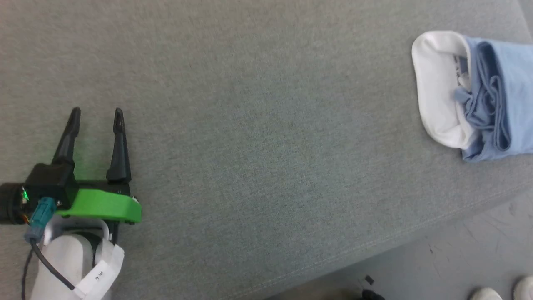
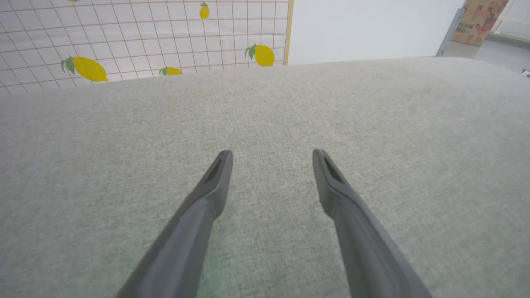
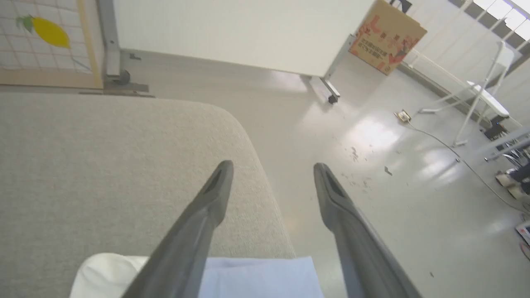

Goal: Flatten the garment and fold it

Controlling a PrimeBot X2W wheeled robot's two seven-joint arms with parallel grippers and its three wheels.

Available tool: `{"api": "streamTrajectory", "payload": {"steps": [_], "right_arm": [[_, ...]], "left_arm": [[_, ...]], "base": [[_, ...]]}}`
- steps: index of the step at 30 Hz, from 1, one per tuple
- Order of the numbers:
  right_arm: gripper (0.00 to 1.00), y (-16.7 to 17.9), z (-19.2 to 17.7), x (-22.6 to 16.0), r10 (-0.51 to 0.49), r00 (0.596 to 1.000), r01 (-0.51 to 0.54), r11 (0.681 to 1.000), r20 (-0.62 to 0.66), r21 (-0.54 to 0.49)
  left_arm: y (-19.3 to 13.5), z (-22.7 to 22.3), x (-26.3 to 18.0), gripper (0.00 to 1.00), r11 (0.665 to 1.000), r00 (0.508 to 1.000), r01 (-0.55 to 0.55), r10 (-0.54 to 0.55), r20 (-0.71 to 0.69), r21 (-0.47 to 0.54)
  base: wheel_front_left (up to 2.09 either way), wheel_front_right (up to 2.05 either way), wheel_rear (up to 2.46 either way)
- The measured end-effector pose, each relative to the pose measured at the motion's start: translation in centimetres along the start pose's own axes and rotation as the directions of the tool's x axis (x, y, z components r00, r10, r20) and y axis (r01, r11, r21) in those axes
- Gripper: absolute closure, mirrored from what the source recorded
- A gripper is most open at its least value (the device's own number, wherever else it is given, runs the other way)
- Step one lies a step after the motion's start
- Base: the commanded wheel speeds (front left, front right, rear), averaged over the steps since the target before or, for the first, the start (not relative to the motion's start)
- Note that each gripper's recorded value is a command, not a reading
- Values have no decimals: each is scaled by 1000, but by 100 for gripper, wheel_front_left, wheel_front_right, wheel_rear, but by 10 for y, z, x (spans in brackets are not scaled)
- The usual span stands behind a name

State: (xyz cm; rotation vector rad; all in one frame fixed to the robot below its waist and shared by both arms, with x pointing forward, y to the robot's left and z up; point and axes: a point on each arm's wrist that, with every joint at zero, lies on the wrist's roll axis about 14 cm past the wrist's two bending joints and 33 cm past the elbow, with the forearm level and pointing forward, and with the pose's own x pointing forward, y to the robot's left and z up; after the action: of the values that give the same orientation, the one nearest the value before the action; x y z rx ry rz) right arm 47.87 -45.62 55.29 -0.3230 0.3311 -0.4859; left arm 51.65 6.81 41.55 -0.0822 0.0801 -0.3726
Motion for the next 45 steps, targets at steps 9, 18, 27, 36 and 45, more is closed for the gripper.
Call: {"api": "streamTrajectory", "payload": {"steps": [9, 18, 27, 36, 45], "right_arm": [[0, 62, 118, -58, 167, 878, -243, 963, 448, 118], [0, 113, 137, -127, 171, 727, -418, 879, 665, 230], [0, 163, 103, -180, 231, 687, -537, 800, 689, 268], [0, 192, 68, -211, 316, 684, -613, 738, 658, 283], [0, 196, 45, -221, 343, 704, -616, 731, 622, 295]], "left_arm": [[16, 46, -37, 0, 994, 991, -107, 105, 87, 10], [46, 94, -87, 0, 969, 952, -247, 243, 188, -3], [68, 117, -145, 0, 932, 903, -362, 355, 243, -17], [79, 126, -186, 0, 902, 862, -430, 424, 276, -43], [69, 126, -196, 0, 909, 871, -417, 404, 279, -17]], "base": [[0, 0, 0], [0, 0, 0], [0, 0, 0], [0, 0, 0], [0, 0, 0]]}}
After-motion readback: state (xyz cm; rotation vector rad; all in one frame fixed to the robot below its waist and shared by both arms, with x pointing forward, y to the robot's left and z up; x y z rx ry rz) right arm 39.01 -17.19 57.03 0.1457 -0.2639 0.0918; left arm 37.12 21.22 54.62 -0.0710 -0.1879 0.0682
